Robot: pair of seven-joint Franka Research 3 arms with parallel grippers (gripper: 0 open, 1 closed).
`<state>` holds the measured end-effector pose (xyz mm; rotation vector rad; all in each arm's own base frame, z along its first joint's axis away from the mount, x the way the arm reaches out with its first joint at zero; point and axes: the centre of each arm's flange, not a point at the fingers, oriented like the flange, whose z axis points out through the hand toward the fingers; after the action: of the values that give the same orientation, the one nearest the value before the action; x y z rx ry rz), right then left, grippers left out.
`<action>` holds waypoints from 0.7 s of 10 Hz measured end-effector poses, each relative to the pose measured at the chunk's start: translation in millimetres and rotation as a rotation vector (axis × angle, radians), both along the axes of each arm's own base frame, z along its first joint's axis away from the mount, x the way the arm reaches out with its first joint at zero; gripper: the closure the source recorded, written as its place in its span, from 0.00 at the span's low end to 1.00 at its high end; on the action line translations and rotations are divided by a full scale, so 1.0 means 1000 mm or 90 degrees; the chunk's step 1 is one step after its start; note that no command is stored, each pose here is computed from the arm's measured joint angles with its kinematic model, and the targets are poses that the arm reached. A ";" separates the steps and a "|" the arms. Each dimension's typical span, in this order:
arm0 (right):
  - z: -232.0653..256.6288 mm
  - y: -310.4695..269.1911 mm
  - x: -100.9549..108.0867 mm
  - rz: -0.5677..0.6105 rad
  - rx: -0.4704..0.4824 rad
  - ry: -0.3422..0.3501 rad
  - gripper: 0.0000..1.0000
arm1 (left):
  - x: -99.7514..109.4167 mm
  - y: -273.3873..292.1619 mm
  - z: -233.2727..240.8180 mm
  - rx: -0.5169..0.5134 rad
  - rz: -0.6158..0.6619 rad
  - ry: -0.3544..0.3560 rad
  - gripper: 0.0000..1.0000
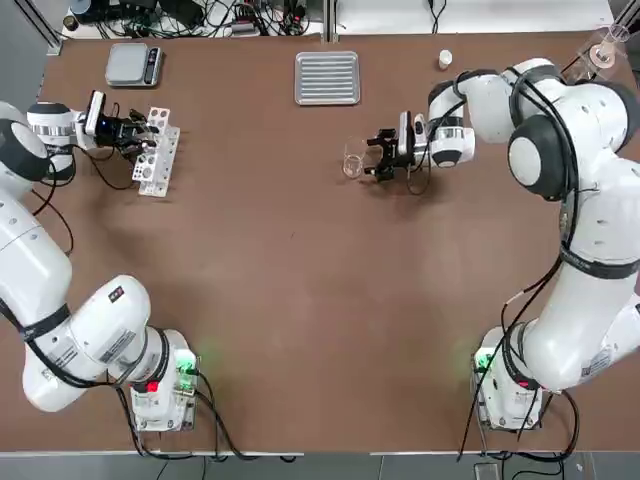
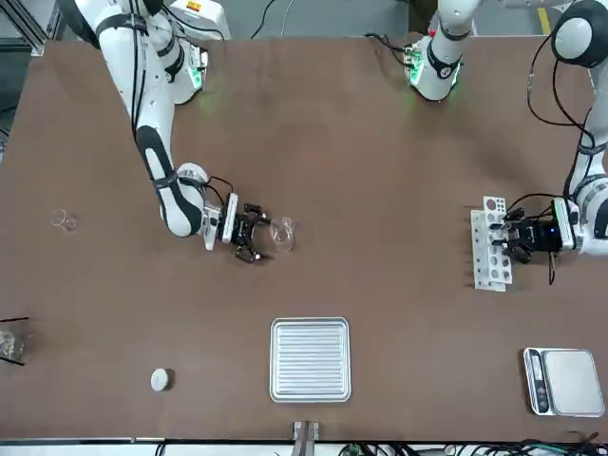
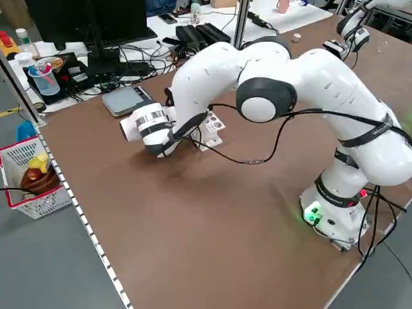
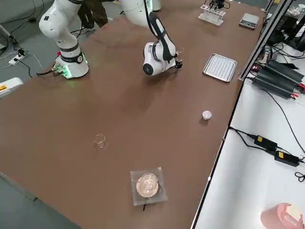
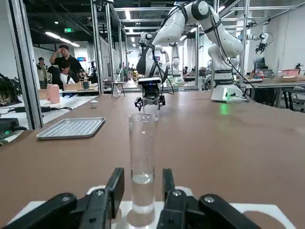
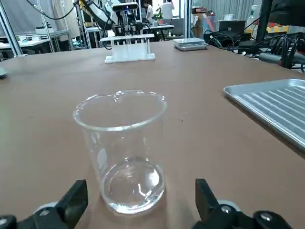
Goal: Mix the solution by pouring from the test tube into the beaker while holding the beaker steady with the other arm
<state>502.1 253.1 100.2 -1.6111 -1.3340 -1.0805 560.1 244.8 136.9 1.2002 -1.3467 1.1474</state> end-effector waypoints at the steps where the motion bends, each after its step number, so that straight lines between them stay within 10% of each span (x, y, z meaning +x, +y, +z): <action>1: -0.001 0.002 -0.002 0.001 0.002 0.003 0.00 | 0.000 -0.001 0.000 -0.002 -0.001 -0.002 0.70; 7: -0.002 0.009 -0.008 0.003 0.006 0.009 0.00 | 0.001 -0.005 0.001 -0.010 -0.003 -0.004 0.78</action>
<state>494.2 261.9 97.8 -1.6048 -1.3204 -1.0697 560.8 240.2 137.6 1.1820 -1.3434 1.1570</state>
